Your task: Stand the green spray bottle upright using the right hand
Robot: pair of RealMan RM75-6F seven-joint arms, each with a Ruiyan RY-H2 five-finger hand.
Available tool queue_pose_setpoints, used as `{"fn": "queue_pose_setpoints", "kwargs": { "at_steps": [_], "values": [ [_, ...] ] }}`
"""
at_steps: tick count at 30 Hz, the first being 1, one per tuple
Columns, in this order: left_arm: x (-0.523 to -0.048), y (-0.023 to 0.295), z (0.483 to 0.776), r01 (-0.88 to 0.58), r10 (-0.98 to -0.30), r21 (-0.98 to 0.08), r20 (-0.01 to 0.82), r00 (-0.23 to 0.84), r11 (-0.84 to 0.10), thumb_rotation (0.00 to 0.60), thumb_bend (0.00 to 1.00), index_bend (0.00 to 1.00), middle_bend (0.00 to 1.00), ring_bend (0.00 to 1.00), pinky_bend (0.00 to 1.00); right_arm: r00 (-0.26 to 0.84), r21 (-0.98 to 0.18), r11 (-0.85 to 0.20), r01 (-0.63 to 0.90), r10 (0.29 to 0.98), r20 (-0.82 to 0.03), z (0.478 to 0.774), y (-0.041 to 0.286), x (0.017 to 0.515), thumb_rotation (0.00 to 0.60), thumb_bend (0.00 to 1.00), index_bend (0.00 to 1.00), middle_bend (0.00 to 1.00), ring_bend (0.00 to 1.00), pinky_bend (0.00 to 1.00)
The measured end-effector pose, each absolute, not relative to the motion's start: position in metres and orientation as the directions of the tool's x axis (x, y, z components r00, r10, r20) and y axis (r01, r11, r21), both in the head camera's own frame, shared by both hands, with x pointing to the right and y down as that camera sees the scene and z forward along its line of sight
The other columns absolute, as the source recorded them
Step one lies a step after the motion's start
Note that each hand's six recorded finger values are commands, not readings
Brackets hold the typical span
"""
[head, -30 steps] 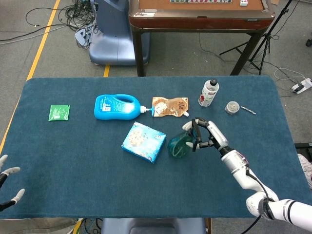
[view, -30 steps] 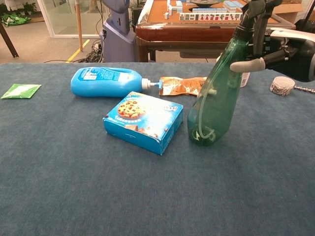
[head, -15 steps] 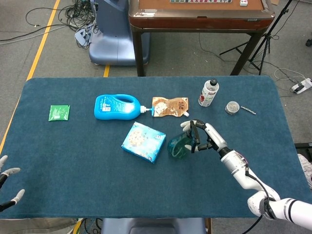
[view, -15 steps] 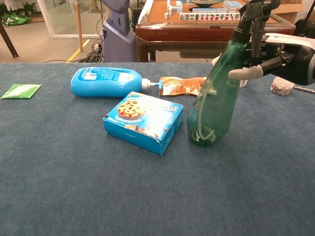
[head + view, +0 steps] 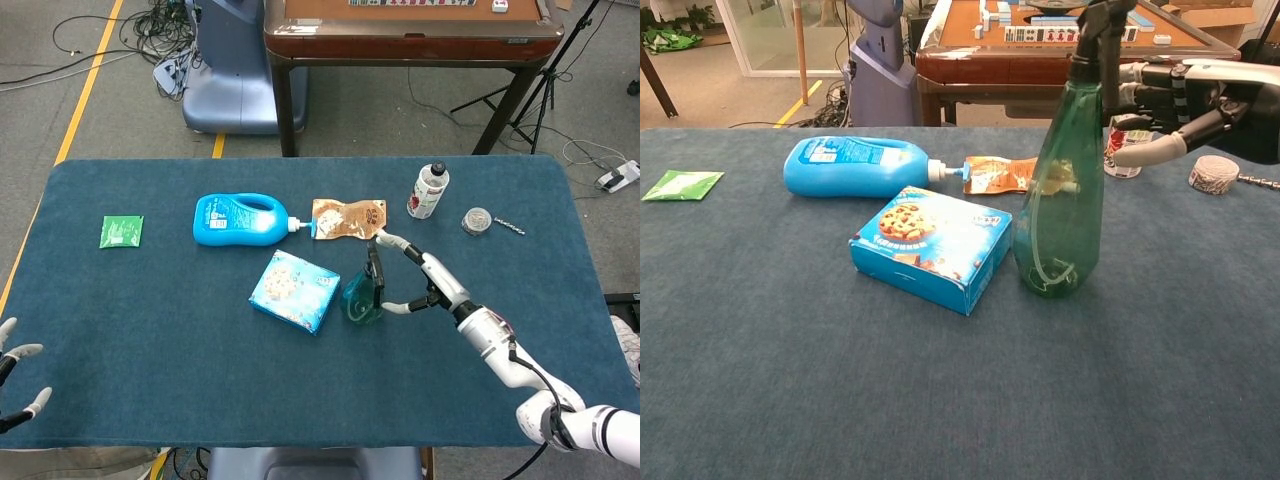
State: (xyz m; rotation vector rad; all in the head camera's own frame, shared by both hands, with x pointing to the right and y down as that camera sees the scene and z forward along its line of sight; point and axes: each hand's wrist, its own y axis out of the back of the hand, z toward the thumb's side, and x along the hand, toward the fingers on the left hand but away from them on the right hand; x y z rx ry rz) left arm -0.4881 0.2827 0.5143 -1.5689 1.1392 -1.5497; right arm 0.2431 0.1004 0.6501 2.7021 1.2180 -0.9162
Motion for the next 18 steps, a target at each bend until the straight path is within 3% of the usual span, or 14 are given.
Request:
{"fn": "queue_pose_setpoints", "kwargs": {
  "at_steps": [12, 18],
  "values": [
    [-0.49, 0.283, 0.514, -0.136, -0.902, -0.902, 0.423, -0.081, -0.411, 0.6, 0.26, 0.31, 0.05, 0.05, 0.03, 0.506, -0.272, -0.702, 0.658, 0.68, -0.53, 0.642, 0.102, 0.255, 0.6, 0.0, 0.09, 0.1, 0.01, 0.0],
    [-0.491, 0.282, 0.514, -0.136, -0.904, -0.903, 0.42, -0.084, -0.407, 0.6, 0.26, 0.31, 0.05, 0.05, 0.03, 0.47, -0.399, -0.692, 0.602, 0.71, -0.524, 0.627, 0.108, 0.275, 0.6, 0.19, 0.09, 0.15, 0.02, 0.0]
  ]
}}
